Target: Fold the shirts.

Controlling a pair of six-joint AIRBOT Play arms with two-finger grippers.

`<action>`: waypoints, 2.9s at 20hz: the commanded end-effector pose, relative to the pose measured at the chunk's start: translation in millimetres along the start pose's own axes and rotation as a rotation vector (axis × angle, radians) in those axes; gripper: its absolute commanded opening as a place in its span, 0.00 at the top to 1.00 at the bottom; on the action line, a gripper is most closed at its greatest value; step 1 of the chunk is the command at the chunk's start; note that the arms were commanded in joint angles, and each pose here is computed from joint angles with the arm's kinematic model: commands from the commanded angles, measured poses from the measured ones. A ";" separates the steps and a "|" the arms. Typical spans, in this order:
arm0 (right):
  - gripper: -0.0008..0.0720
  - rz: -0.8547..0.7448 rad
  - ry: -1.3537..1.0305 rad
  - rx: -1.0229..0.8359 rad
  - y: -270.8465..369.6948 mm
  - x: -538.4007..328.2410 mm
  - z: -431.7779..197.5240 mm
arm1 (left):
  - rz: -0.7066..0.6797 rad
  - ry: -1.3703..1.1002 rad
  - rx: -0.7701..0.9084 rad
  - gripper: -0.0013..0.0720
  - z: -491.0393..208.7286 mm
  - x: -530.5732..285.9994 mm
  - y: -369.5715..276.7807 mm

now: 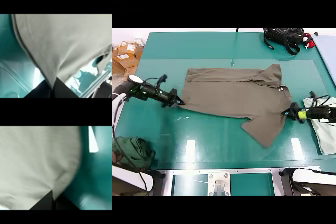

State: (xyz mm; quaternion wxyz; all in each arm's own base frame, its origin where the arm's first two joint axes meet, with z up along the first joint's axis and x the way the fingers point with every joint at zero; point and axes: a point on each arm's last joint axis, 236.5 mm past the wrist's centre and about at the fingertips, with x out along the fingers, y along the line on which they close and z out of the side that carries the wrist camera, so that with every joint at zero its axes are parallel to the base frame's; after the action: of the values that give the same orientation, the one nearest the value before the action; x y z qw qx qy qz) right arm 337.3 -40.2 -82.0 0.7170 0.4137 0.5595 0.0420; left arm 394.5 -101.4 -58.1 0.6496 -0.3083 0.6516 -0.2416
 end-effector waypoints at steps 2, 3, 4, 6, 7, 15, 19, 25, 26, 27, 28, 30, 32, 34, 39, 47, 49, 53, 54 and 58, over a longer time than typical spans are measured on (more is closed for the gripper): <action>0.95 0.105 -0.131 -0.159 76.5 -69.9 21.1 | -0.002 -0.140 0.179 0.95 3.6 -62.3 -68.3; 0.96 0.121 -0.187 -0.217 102.2 -96.1 28.1 | -0.001 -0.196 0.252 0.95 0.9 -87.3 -96.2; 0.95 0.129 -0.263 -0.284 130.2 -127.0 34.7 | 0.008 -0.261 0.332 0.95 -3.1 -114.4 -124.7; 0.95 0.128 -0.482 -0.443 197.3 -209.5 37.4 | 0.037 -0.443 0.519 0.95 -20.1 -179.9 -193.6; 0.96 0.125 -0.604 -0.522 230.9 -252.3 30.4 | 0.050 -0.544 0.611 0.95 -36.1 -214.2 -230.2; 0.96 0.200 -1.489 -0.942 412.1 -511.5 -148.7 | 0.173 -1.214 1.105 0.95 -223.4 -395.1 -411.9; 0.96 0.177 -1.450 -0.926 406.3 -503.1 -147.1 | 0.235 -1.231 1.079 0.95 -220.5 -400.4 -401.7; 0.96 0.222 -1.075 -0.696 329.5 -379.6 -31.3 | 0.246 -0.982 0.830 0.94 -117.7 -339.8 -318.7; 0.96 0.232 -0.986 -0.663 312.4 -343.0 -12.0 | 0.225 -0.912 0.769 0.94 -93.5 -317.3 -296.4; 0.95 0.228 -0.903 -0.630 294.3 -302.4 7.7 | 0.207 -0.835 0.720 0.95 -65.8 -289.8 -269.7; 0.96 0.219 -0.820 -0.599 275.5 -255.6 26.8 | 0.185 -0.770 0.677 0.95 -40.6 -262.1 -243.9; 0.95 0.173 -0.681 -0.525 234.6 -168.7 56.8 | 0.139 -0.670 0.563 0.95 8.4 -201.7 -183.3; 0.95 0.116 -0.569 -0.428 192.8 -96.1 85.4 | 0.145 -0.608 0.461 0.95 45.5 -154.1 -124.5; 0.95 0.071 -0.487 -0.323 151.6 -40.6 114.0 | 0.126 -0.557 0.352 0.95 75.9 -113.4 -81.2; 0.95 0.087 -0.353 -0.209 114.9 41.0 166.9 | 0.143 -0.543 0.235 0.94 120.7 -42.9 -23.9; 0.95 0.174 -0.425 -0.251 156.7 34.1 229.5 | 0.111 -0.679 0.269 0.95 179.3 -74.4 -54.9; 0.95 0.175 -0.410 -0.257 156.0 33.5 227.0 | 0.107 -0.641 0.276 0.95 176.0 -67.1 -53.1; 0.96 0.110 -0.179 -0.292 116.4 35.5 182.9 | 0.179 -0.424 0.291 0.94 135.7 -43.2 -27.9; 0.96 0.096 -0.118 -0.295 105.7 33.5 170.8 | 0.208 -0.371 0.289 0.95 125.2 -39.7 -19.4; 0.95 -0.007 0.028 -0.316 67.2 33.4 140.5 | 0.252 -0.243 0.267 0.94 97.1 -30.8 -1.8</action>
State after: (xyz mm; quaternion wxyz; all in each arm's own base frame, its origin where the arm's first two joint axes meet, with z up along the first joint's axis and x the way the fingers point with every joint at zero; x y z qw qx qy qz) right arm 530.7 -51.2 -39.9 0.7981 0.3239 0.4917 0.1278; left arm 515.6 -77.3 -23.6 0.8124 -0.1827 0.5140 -0.2060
